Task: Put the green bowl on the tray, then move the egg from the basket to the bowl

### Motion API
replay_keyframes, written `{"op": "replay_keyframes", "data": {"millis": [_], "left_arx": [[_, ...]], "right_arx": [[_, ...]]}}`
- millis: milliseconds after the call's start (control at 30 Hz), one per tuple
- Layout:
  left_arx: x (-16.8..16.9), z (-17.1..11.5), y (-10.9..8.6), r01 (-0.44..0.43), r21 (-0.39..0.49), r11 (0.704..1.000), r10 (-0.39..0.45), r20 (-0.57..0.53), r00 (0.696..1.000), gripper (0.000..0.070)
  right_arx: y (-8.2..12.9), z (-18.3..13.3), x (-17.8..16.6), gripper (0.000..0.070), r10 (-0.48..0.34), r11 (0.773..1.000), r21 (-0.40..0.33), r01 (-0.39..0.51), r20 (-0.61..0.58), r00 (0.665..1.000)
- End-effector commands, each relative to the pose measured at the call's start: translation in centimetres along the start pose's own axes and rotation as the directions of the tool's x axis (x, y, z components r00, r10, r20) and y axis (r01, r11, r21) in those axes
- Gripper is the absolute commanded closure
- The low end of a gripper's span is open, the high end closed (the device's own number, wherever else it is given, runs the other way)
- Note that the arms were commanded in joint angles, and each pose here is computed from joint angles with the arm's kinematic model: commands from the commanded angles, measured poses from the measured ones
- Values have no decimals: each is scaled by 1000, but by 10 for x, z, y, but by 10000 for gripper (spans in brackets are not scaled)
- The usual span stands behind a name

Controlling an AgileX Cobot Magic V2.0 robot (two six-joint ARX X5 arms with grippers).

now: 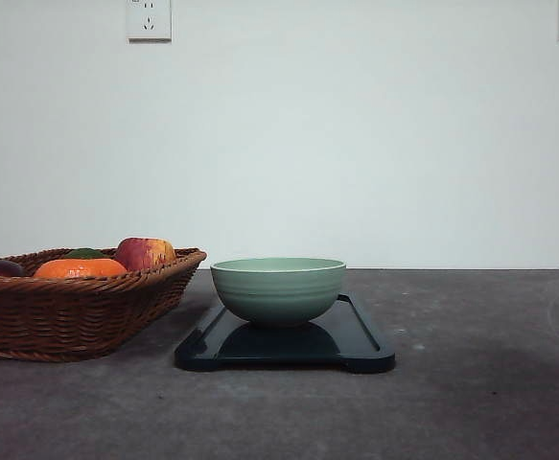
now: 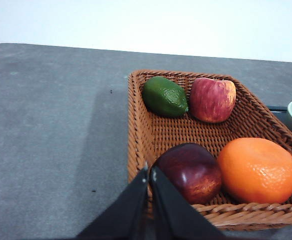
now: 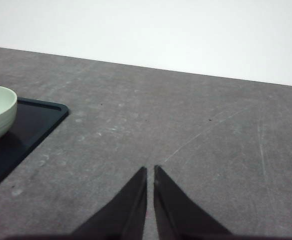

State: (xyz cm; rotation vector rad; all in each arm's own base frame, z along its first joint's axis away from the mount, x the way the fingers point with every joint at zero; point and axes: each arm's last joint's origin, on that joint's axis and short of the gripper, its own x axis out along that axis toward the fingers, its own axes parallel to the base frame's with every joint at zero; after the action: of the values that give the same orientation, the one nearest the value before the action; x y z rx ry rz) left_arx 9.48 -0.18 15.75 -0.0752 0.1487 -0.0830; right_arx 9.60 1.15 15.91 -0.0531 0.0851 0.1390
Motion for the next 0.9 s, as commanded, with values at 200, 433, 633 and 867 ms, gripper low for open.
{"op": "replay_keyframes", "data": {"millis": [200, 433, 633, 867], "left_arx": [[2, -5, 1, -4, 10, 1000, 4, -4, 1000, 700], [2, -5, 1, -4, 10, 1000, 4, -4, 1000, 700], [2, -5, 1, -4, 10, 1000, 4, -4, 1000, 700], [2, -5, 1, -4, 10, 1000, 4, -4, 1000, 700]], "right_arx": [[0, 0, 0, 682, 0, 1000, -3, 0, 9, 1000], [0, 0, 0, 682, 0, 1000, -3, 0, 9, 1000], [0, 0, 0, 682, 0, 1000, -3, 0, 9, 1000], [0, 0, 0, 682, 0, 1000, -3, 0, 9, 1000]]}}
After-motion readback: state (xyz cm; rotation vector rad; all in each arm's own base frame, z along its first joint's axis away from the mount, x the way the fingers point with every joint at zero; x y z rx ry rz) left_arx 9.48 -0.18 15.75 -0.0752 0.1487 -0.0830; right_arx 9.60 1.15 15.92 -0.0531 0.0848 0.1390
